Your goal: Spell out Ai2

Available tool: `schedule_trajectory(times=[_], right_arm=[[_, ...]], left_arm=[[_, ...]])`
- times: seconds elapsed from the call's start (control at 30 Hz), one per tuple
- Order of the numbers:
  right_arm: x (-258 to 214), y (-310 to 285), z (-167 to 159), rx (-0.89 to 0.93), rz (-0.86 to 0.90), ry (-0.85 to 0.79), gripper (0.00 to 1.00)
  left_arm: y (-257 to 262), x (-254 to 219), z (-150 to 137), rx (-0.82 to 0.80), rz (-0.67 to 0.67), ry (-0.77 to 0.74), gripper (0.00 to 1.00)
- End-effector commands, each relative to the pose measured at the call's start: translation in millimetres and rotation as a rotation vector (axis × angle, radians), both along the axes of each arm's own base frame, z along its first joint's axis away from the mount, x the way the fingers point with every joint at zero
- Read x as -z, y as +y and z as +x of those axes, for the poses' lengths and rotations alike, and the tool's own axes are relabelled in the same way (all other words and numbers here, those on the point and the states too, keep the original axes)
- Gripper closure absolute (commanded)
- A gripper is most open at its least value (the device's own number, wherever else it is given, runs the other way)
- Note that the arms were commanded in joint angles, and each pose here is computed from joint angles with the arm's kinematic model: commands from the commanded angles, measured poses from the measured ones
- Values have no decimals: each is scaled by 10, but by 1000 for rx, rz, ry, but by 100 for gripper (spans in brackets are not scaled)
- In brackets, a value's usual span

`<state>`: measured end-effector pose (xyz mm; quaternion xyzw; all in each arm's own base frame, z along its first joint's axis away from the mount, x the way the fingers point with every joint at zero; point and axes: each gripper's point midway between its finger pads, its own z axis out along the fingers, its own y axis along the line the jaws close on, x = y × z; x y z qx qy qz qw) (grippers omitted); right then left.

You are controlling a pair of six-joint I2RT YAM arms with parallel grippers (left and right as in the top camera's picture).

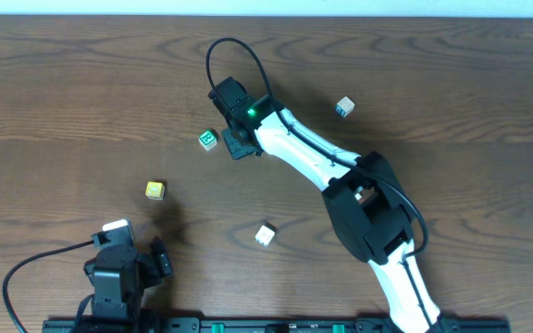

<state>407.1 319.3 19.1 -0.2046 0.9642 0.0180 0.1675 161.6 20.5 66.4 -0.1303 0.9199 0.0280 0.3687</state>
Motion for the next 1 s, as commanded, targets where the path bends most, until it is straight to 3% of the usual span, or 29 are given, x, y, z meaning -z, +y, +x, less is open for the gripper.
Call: schedule_trajectory(times=[0.0,0.63,0.97], right_arm=[[8,-85,61,61,-23,-23,98],[-50,-52,109,74,-2,-36,99],[-1023,24,353,42,20,-149,99]], left_arm=[[12,20,-21,1,8,9,5],[12,20,-21,2,8,9,5],[12,20,-21,2,8,9,5]])
